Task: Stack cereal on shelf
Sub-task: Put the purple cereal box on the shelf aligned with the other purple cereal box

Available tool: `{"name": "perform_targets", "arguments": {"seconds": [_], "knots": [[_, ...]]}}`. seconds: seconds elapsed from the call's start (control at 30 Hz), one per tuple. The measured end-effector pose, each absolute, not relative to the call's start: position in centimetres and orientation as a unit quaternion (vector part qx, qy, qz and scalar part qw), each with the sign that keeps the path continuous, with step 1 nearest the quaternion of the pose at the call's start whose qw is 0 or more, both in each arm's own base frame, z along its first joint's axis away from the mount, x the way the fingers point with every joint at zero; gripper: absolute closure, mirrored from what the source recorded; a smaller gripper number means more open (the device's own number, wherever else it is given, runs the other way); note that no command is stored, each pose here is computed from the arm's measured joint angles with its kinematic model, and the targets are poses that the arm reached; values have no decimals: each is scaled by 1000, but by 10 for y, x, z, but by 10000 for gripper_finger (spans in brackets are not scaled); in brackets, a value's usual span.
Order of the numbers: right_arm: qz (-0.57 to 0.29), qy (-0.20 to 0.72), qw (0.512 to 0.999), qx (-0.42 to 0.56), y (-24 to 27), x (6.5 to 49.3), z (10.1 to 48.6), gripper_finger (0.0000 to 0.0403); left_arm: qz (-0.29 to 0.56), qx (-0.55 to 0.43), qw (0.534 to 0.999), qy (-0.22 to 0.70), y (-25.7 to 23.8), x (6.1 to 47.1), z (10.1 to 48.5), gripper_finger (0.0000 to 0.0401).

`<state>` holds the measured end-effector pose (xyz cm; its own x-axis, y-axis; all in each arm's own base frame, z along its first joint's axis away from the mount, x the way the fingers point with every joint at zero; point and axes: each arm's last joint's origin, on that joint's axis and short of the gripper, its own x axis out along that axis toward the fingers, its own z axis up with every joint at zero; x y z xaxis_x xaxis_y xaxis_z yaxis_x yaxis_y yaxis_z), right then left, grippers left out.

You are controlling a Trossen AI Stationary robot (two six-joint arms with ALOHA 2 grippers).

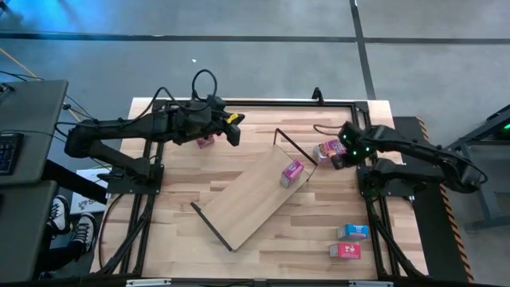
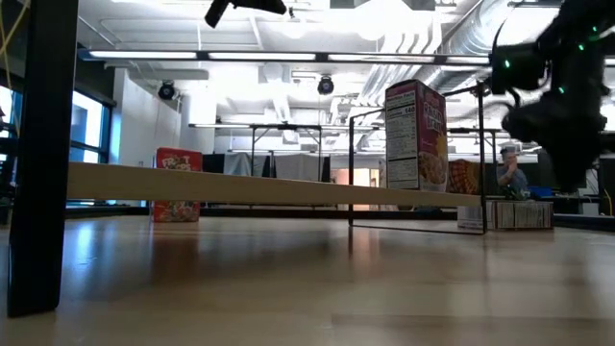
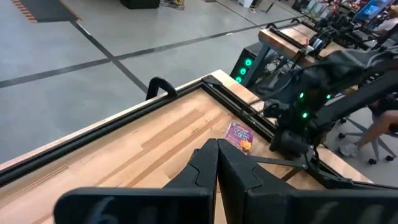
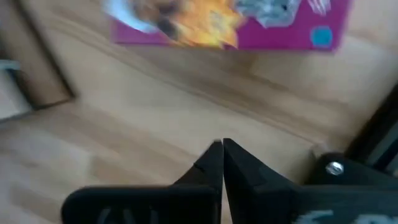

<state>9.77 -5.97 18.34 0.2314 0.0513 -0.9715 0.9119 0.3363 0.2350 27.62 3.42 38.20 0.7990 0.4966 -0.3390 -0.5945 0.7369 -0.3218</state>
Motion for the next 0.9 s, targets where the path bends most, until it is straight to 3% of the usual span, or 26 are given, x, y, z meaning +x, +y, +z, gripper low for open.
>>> {"name": "perform_targets", "arguments": {"seconds": [0.17,0.33,0.43,0.63,0.9], "knots": [[-407,485,634,444,-65,97,162,403,296,-213,926,99,34,275,386,401],[-511,447,607,413,-75,96,153,403,294,-216,927,86,34,276,389,401],[-574,366,611,403,-87,105,153,403,294,-221,926,86,34,276,388,401],[-579,208,673,412,-119,133,158,403,294,-227,925,84,34,276,388,401],[-495,173,753,399,-143,140,185,403,293,-228,925,82,34,275,389,401]]}}
